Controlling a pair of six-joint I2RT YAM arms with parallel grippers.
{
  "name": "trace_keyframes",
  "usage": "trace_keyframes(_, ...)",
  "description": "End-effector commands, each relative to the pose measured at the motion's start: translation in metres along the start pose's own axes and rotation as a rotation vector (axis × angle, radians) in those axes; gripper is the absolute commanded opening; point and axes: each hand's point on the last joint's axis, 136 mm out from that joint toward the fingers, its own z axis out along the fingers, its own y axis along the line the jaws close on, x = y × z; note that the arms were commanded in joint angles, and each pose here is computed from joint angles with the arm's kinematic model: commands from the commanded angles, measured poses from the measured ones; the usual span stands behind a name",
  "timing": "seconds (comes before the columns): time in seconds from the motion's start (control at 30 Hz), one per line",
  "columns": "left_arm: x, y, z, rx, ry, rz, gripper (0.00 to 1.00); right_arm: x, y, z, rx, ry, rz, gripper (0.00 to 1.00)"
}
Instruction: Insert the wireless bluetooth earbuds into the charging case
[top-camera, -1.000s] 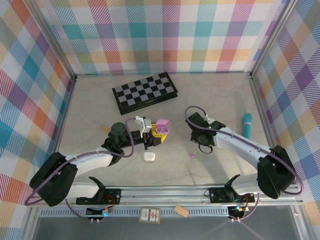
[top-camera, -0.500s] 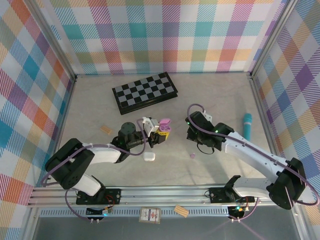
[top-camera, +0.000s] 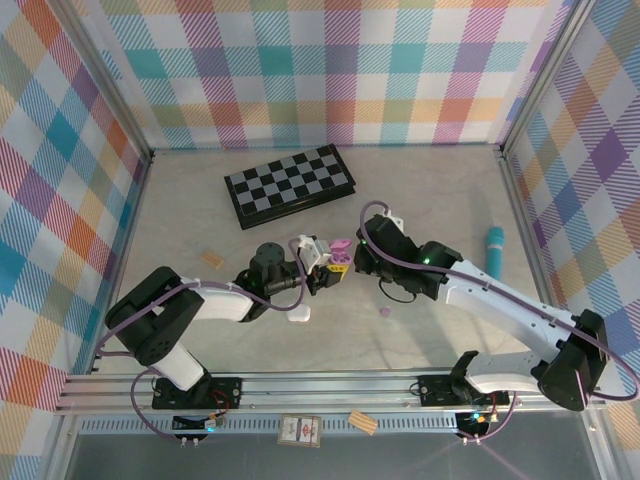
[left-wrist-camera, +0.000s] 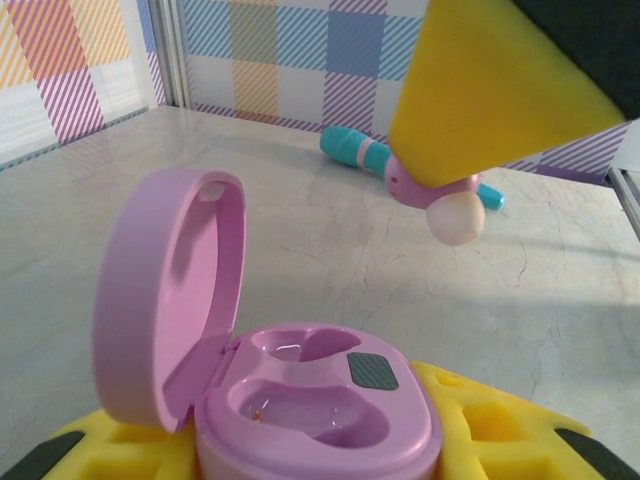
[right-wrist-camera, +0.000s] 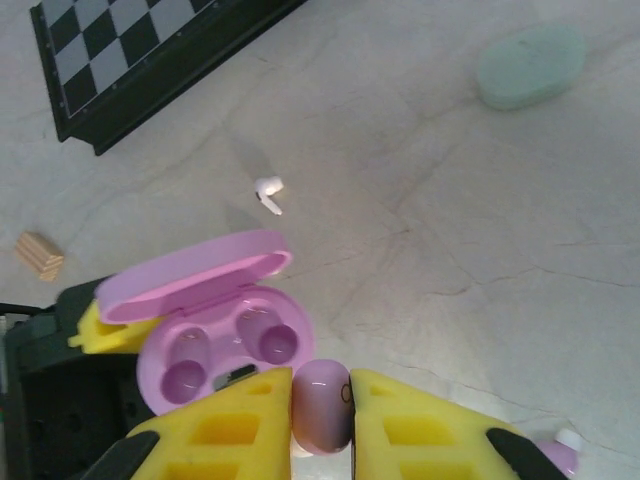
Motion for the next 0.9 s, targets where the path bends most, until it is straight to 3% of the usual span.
trace_keyframes(0.0, -0.023, -0.005, 0.007, 0.021, -0.075, 0.054, 0.35, -0.007, 0.025, -0.001, -0.078, -0.012, -0.033, 0.2)
trace_keyframes(0.33, -0.029, -0.012, 0.008, 0.04, -0.089, 0.059, 0.35, -0.005, 0.047, 0.004, -0.158, 0.008, -0.061, 0.2)
trace_keyframes(0.87, -0.049, -0.015, 0.005, 0.049, -0.136, 0.049, 0.35, 0.007, 0.044, 0.014, -0.145, 0.049, -0.067, 0.21)
